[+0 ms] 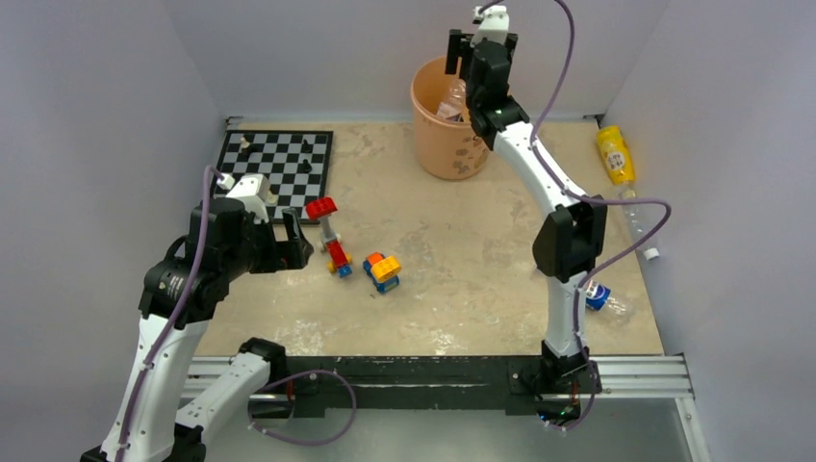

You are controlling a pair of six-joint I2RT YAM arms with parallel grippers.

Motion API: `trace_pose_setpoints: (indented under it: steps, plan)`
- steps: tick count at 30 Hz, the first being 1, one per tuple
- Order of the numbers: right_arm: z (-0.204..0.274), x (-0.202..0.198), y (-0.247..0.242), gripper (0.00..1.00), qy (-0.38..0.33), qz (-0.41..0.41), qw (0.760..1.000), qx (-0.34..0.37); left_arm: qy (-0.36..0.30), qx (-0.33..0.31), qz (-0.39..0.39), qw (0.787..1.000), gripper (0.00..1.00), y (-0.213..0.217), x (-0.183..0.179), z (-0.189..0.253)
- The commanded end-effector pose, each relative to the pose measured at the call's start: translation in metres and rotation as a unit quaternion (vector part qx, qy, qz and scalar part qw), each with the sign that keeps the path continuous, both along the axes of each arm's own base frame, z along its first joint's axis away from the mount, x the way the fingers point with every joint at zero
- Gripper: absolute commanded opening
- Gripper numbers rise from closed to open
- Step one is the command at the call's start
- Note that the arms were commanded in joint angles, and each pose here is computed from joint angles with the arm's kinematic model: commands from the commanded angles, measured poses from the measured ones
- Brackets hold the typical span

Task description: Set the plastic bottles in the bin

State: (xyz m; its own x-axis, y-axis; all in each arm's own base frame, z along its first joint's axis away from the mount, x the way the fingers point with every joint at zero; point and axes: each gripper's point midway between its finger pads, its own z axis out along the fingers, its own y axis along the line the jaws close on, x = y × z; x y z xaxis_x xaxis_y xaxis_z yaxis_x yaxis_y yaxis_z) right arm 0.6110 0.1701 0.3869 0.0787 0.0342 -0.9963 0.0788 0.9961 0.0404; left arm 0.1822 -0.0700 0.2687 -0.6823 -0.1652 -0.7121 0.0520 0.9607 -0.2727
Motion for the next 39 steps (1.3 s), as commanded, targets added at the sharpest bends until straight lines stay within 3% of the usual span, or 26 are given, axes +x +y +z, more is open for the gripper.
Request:
trace_pose_setpoints:
  steps: [1, 6, 10, 13, 16, 21, 26, 27, 33, 39]
  plan:
    - [0.110, -0.071, -0.032, 0.84, -0.097, -0.006, 0.993, 0.060, -0.017, -0.002, -0.004, 1.000, 1.00, -0.002, 0.005, 0.009]
    - [0.082, -0.136, -0.072, 0.85, -0.045, -0.044, 0.996, 0.064, -0.022, -0.006, -0.009, 1.000, 1.00, -0.004, 0.005, 0.011]
    - [0.012, -0.193, -0.109, 0.85, 0.041, -0.092, 0.989, 0.109, -0.025, -0.009, -0.013, 1.000, 1.00, -0.005, 0.004, 0.011]
    - [-0.051, -0.238, -0.140, 0.85, 0.111, -0.148, 0.969, 0.165, -0.026, -0.013, -0.018, 0.999, 1.00, -0.007, 0.004, 0.012]
    - [-0.103, -0.282, -0.163, 0.91, 0.169, -0.209, 0.931, 0.245, -0.024, -0.016, -0.022, 0.999, 1.00, -0.009, 0.004, 0.012]
    - [-0.169, -0.331, -0.164, 0.88, 0.212, -0.259, 0.860, 0.385, -0.018, -0.021, -0.029, 0.999, 1.00, -0.013, 0.004, 0.006]
    - [-0.233, -0.367, -0.165, 0.87, 0.211, -0.375, 0.728, 0.534, 0.001, -0.024, -0.037, 0.999, 1.00, -0.017, 0.005, -0.003]
    - [-0.240, -0.371, -0.166, 0.87, 0.209, -0.391, 0.712, 0.545, 0.002, -0.025, -0.038, 0.999, 1.00, -0.017, 0.004, -0.004]
    - [-0.268, -0.398, -0.183, 0.88, 0.218, -0.488, 0.651, 0.540, 0.007, -0.016, -0.039, 0.999, 1.00, -0.016, 0.004, -0.008]
    - [-0.287, -0.395, -0.203, 0.89, 0.200, -0.500, 0.634, 0.555, 0.010, -0.017, -0.041, 0.999, 1.00, -0.017, 0.005, -0.010]
